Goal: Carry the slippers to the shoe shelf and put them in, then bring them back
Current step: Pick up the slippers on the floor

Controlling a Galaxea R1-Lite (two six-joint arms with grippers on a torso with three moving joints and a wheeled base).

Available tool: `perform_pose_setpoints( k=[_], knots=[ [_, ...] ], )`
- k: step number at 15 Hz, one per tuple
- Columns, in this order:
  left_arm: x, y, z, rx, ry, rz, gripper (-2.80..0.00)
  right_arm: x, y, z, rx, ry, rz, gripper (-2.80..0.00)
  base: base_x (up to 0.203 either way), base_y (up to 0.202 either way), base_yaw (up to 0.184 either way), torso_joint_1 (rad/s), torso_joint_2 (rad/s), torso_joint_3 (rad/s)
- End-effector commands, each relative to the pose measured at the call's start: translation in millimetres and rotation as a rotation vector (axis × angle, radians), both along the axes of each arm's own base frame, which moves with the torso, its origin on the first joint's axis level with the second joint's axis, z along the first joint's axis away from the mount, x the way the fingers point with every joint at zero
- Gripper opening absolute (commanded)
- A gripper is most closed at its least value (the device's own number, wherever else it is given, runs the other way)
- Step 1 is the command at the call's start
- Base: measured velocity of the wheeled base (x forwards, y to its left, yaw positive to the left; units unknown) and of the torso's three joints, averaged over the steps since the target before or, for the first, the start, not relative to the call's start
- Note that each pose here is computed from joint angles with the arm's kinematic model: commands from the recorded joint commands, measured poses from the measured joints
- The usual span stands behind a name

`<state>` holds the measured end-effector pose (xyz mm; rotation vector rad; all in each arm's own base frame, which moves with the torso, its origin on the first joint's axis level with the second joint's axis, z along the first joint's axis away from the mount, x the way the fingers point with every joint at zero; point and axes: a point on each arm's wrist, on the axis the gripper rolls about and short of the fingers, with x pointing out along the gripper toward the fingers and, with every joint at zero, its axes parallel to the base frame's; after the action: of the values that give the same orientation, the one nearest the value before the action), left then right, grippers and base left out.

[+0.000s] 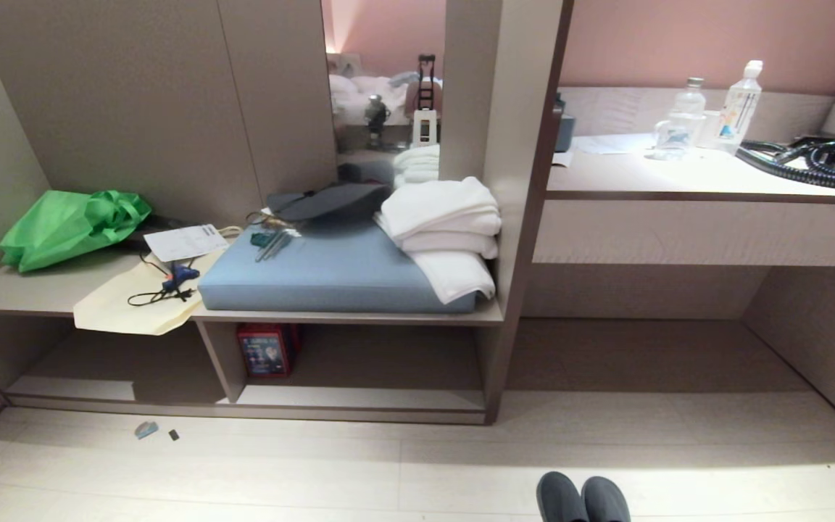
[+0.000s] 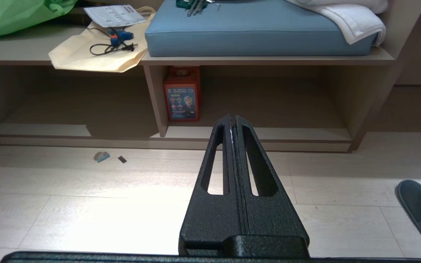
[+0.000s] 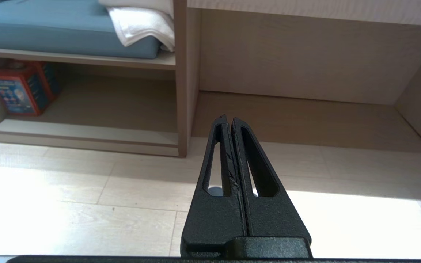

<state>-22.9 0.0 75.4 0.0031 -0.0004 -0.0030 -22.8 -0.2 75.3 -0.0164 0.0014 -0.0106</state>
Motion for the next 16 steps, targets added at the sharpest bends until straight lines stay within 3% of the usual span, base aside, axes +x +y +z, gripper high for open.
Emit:
perform_pose_setpoints(
  k=[1, 16],
  knots=[
    [0.1, 0.0, 0.1, 0.0, 0.0, 0.0, -2.8, 0.0, 0.0, 0.0, -0.001, 0.0, 0.001, -2.8, 0.0, 0.0, 0.0, 0.0, 0.0, 0.0],
    [0.1, 0.0, 0.1, 0.0, 0.0, 0.0, -2.8, -0.1, 0.0, 0.0, 0.0, -0.001, 0.001, -2.8, 0.0, 0.0, 0.0, 0.001, 0.0, -0.009]
  ],
)
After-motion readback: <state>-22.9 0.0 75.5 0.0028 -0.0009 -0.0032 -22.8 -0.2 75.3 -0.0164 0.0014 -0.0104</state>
